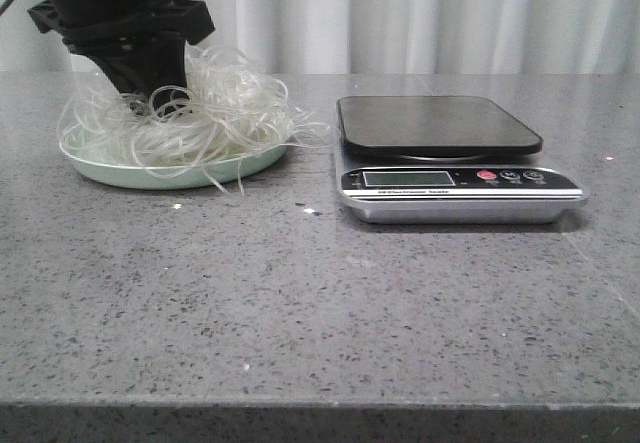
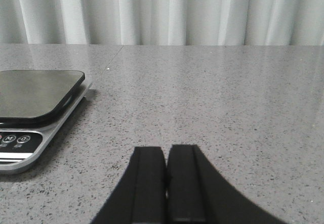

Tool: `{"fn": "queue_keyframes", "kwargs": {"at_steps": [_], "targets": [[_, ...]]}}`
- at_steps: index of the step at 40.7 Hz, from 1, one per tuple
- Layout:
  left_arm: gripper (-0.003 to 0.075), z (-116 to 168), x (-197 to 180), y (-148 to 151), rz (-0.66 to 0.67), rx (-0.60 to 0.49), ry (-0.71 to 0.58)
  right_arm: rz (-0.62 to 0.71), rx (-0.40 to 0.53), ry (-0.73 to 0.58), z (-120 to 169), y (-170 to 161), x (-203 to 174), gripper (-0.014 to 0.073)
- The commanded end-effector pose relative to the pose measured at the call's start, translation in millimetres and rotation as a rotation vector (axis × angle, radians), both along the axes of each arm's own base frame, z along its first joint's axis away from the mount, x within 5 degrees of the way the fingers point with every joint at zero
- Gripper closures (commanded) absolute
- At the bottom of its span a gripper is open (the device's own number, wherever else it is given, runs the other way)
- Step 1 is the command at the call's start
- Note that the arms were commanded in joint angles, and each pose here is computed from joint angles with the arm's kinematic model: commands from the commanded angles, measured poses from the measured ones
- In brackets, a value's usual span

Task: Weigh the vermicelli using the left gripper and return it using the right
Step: 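Close the left gripper on the vermicelli and lift it off the plate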

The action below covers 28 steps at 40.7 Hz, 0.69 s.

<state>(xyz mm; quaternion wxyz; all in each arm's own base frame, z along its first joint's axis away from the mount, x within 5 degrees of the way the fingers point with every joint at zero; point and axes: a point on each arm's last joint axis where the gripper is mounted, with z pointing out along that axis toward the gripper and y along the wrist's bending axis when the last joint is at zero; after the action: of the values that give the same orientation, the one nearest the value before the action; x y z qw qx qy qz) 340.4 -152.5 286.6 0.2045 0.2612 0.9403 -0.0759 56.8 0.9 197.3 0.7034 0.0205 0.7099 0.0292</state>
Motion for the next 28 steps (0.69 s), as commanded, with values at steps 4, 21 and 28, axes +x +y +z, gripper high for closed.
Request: {"fn": "queue_keyframes", "kwargs": {"at_steps": [4, 21, 28], "targets": [[0.0580, 53.1, -16.5, 4.7, 0.004, -0.076, -0.154, -0.008, 0.000, -0.114, 11.6, -0.6, -2.1, 0.0445], [0.0580, 162.0, -44.0, 15.4, -0.002, -0.205, -0.433, -0.008, 0.000, -0.114, 11.6, -0.6, -2.1, 0.0445], [0.0580, 210.9, -57.0, 13.9, -0.014, -0.356, -0.555, -0.008, 0.001, -0.114, 11.6, -0.6, -2.1, 0.0445]]}}
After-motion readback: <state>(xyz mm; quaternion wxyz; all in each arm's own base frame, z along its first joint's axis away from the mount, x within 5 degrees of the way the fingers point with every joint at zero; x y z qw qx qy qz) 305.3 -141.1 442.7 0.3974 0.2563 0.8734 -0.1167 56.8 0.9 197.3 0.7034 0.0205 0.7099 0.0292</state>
